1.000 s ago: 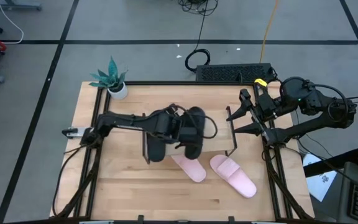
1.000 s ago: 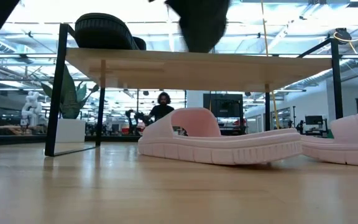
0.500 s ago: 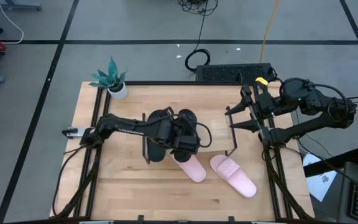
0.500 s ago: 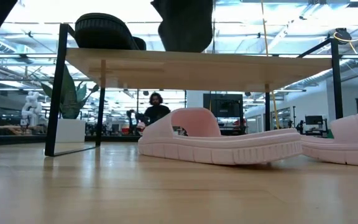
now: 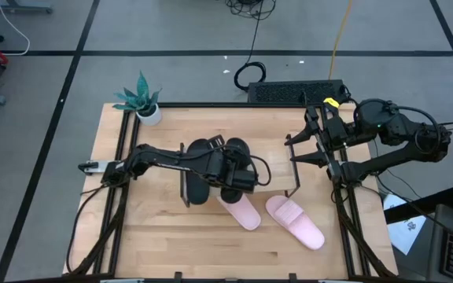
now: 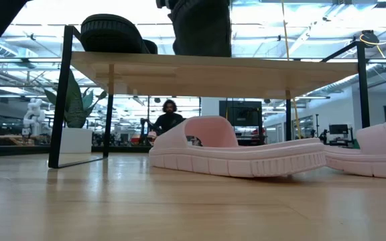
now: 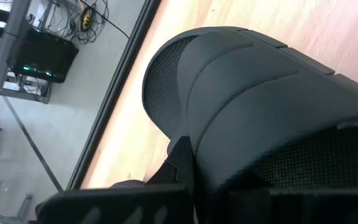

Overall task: Pick and place slides into the shelf
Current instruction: Put the black slipper on the shelf

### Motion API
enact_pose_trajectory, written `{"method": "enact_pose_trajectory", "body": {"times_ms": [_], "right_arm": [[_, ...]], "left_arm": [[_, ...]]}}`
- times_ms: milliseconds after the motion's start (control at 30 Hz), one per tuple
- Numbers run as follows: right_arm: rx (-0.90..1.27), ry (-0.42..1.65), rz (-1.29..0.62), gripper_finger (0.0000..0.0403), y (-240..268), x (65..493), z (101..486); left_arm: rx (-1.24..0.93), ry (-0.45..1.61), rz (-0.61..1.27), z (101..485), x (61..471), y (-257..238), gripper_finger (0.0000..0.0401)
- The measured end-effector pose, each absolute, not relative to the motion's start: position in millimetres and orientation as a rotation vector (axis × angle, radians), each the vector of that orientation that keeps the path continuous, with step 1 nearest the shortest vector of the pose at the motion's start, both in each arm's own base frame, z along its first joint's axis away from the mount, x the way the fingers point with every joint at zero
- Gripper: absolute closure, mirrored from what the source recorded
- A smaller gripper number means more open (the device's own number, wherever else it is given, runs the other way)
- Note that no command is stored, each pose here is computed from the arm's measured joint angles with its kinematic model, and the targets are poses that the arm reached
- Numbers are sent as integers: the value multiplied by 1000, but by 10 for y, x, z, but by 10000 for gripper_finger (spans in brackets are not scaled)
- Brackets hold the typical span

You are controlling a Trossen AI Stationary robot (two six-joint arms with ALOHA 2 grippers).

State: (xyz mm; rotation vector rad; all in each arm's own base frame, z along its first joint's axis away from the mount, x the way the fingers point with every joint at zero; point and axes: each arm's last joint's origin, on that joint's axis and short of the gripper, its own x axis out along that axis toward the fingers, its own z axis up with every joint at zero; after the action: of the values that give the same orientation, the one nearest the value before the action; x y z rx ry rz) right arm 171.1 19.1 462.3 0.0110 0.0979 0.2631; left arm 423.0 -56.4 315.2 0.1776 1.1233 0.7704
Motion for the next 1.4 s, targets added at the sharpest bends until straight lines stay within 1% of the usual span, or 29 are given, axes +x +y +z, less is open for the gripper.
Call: {"method": "enact_pose_trajectory", "body": {"times_ms": [200,333,500,800,967,1067,1233,1400], "right_arm": [[-65,116,240,220,183,1710,4597],[-124,171,108,220,143,1710,4545],[-147,210,-71,220,90,1705,4518],[-235,233,-287,220,26,1692,4519],[-230,232,-291,220,26,1702,4518],[-177,259,-294,220,29,1744,4475],[-146,369,-294,220,38,1851,4319],[-146,396,-256,220,36,1974,4079]], "left_arm": [[208,1126,754,3158,4221,-609,401],[217,1114,752,3195,4203,-625,401],[288,1117,748,3235,4190,-588,401],[333,1103,760,3355,4140,-479,401],[389,1107,751,3398,4121,-459,401],[425,1106,755,3434,4106,-430,401],[482,1098,771,3541,4050,-351,401],[530,1067,799,3717,3940,-282,401]]}}
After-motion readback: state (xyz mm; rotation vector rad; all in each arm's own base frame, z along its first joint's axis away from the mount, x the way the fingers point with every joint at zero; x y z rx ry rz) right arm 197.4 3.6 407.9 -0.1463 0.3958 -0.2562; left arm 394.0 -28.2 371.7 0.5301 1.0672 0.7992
